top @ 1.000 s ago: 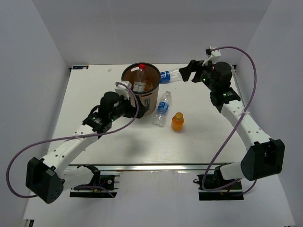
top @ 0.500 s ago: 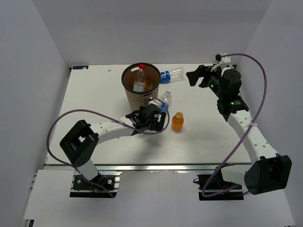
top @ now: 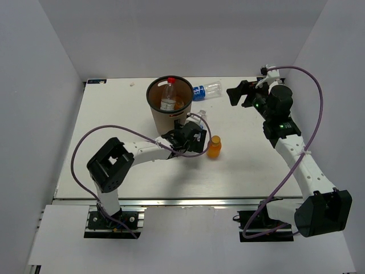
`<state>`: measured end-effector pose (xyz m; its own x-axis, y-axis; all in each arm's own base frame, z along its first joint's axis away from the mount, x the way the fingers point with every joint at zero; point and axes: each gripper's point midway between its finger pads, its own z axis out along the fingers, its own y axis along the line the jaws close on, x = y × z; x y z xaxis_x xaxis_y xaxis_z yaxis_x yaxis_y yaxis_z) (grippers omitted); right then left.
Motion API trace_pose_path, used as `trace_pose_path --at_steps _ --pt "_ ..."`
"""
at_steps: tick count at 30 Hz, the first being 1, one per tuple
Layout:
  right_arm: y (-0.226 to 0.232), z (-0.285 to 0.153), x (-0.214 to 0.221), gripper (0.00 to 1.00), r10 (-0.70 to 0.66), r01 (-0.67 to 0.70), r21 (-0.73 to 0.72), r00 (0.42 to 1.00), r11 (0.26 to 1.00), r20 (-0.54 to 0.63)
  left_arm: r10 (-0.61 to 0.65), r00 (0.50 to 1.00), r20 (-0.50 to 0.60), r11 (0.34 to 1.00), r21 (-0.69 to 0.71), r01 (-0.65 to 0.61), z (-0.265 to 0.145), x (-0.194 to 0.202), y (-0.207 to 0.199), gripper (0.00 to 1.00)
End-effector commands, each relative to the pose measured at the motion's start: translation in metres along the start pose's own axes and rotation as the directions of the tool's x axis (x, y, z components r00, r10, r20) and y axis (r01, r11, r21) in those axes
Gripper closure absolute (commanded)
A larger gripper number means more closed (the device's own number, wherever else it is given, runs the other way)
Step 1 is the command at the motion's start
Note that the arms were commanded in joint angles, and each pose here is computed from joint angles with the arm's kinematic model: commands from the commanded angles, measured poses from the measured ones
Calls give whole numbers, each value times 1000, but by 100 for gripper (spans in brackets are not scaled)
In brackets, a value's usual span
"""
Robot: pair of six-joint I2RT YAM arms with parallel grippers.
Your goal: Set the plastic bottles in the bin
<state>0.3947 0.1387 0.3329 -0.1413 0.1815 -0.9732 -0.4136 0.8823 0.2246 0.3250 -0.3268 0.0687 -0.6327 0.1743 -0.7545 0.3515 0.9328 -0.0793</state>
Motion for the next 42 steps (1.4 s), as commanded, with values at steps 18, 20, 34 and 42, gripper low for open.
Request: trace_pose_path --at_steps 18,20,34,42 --pt "-6 1 -2 11 -38 38 -20 999 999 15 14 998 63 995 -98 -8 28 -27 0 16" --pt "-6 1 -3 11 -38 39 -21 999 999 18 6 997 73 995 -97 1 24 -28 2 27" --pt "-6 1 0 11 -38 38 -28 999 999 15 26 947 321 997 62 -48 -56 -116 -15 85" --pt "-8 3 -1 11 -37 37 -23 999 999 18 -46 879 474 951 289 -107 -132 -177 -48 87"
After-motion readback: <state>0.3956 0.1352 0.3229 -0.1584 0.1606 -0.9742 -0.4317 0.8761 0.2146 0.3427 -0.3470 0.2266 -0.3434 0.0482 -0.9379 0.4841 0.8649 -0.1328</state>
